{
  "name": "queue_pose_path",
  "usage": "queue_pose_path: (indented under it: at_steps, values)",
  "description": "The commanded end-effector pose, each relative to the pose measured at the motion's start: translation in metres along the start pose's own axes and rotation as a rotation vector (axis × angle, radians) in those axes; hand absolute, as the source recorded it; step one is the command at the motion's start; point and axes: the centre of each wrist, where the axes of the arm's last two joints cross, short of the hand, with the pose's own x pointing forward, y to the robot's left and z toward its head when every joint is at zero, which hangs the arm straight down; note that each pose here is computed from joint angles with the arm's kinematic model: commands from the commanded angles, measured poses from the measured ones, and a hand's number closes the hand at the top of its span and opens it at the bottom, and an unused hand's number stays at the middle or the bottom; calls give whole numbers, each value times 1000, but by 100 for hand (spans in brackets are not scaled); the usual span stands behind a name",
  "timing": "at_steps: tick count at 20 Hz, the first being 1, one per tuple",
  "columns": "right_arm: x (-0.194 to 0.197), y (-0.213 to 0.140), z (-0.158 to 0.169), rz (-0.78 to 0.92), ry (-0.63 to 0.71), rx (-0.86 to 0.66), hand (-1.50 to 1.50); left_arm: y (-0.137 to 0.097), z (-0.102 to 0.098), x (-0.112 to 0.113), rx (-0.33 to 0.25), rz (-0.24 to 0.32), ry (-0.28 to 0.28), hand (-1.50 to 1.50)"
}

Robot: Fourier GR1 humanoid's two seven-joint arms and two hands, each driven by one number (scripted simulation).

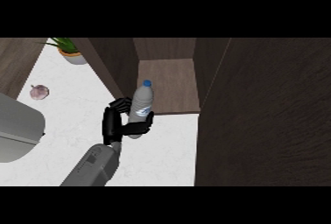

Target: Pick up the bottled water, place it into the cabinet and close the cabinet

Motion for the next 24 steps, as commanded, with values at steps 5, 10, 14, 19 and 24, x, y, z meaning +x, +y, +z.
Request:
queue_pose_path:
  at_steps: [5,10,14,19,24]
  values:
    - [10,-2,-2,-34,-24,31,-150,-54,-52,56,-9,-135,-67,150]
    - [3,-7,-5,-26,-17,30,-150,-37,-64,59,57,-98,-41,150]
    - [5,-6,-5,-38,-29,44,-150,-26,-72,64,96,-128,-63,150]
    - [-1,-3,-5,-55,-31,61,-150,-27,-70,62,145,-244,-157,-150]
    - [3,-7,-8,-44,-41,87,-150,-16,-72,59,156,-304,-162,-150]
